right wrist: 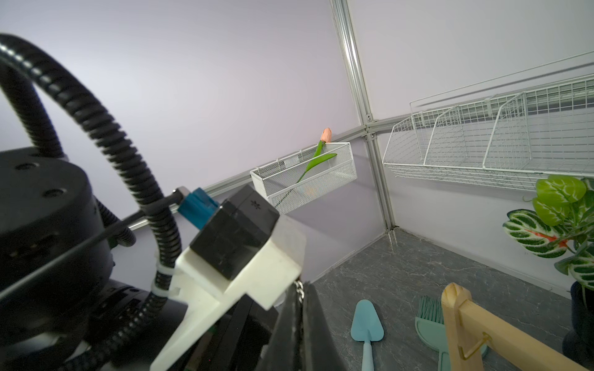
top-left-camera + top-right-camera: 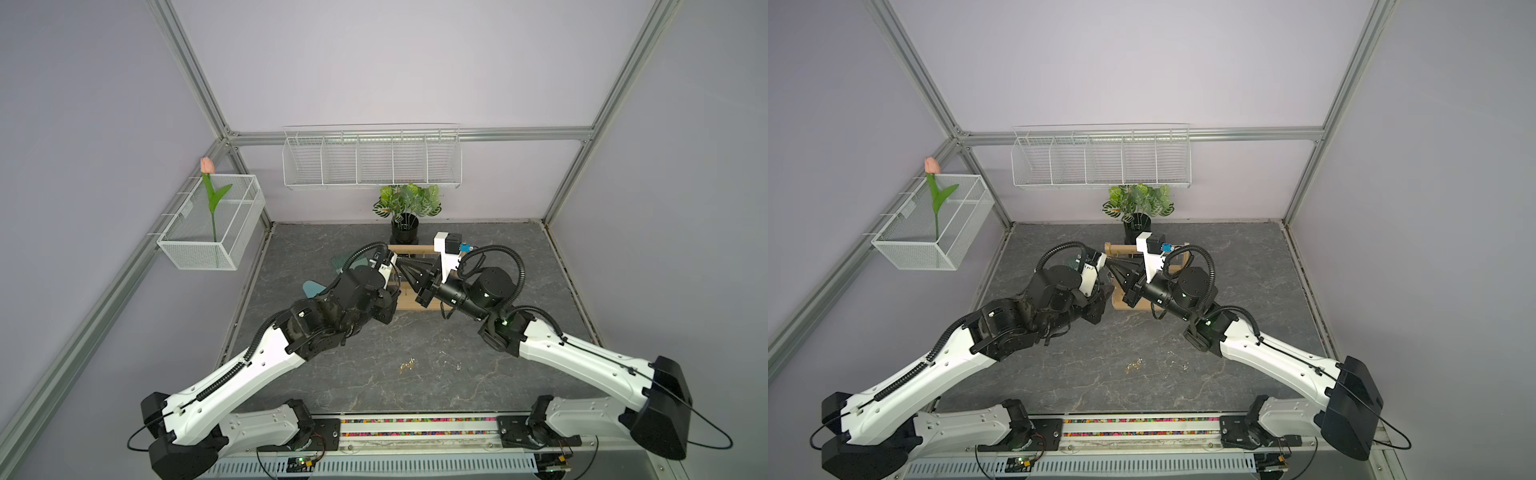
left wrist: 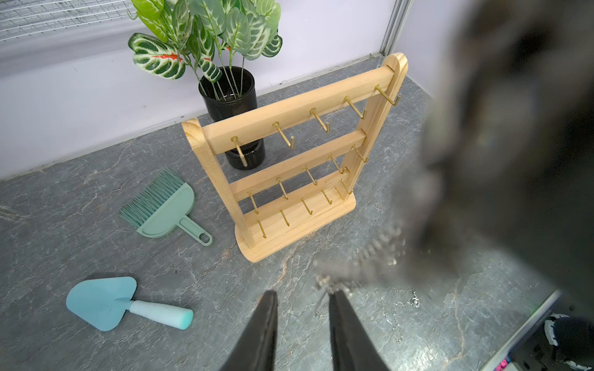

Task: Hang the necklace on the jewelry display stand
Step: Pick up the necklace from the center of the board.

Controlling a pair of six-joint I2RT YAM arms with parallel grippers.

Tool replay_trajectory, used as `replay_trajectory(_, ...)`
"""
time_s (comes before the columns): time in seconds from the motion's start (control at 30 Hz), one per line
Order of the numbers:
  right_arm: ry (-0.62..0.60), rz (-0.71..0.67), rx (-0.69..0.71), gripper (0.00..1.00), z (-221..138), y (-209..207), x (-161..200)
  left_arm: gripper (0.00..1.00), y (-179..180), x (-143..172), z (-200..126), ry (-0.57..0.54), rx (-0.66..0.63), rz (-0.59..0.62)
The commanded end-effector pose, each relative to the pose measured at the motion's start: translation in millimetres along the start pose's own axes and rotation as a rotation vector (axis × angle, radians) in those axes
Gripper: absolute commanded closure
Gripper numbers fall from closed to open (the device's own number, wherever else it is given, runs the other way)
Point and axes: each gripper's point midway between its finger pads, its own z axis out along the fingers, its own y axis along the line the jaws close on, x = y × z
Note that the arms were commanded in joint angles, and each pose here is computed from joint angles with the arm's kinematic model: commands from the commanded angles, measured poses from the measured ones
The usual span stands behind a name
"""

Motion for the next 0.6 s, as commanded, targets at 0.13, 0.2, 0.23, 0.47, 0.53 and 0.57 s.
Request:
replay_trajectory(0.13, -0.068, 0.016, -0.079, 0.93, -0.9, 14.7, -19.1, 0.69, 5.0, 0.4, 4.0, 0.001, -0.03, 0.0)
replay_trajectory(0.2, -0.07, 0.026, -0.087, 0.93, -0.7, 15.5, -19.3, 0.69, 5.9, -0.4, 3.9, -0.002, -0.033, -0.001)
replay_trajectory(0.23, -0.073, 0.033, -0.094, 0.93, -0.5, 16.2, -20.0, 0.69, 5.5, -0.1, 4.4, -0.002, -0.032, 0.0)
replay_trajectory(0.47, -0.078, 0.049, -0.099, 0.93, 0.7, 14.4, -20.6, 0.69, 1.1, -4.7, 3.8, -0.017, -0.006, -0.009)
replay_trajectory(0.53, -0.08, 0.053, -0.099, 0.93, 0.6, 13.9, -20.8, 0.69, 1.2, -4.2, 3.9, -0.017, -0.006, -0.011)
replay_trajectory(0.57, -0.079, 0.055, -0.103, 0.93, 0.7, 14.2, -20.9, 0.69, 0.8, -4.4, 3.9, -0.019, -0.003, -0.012)
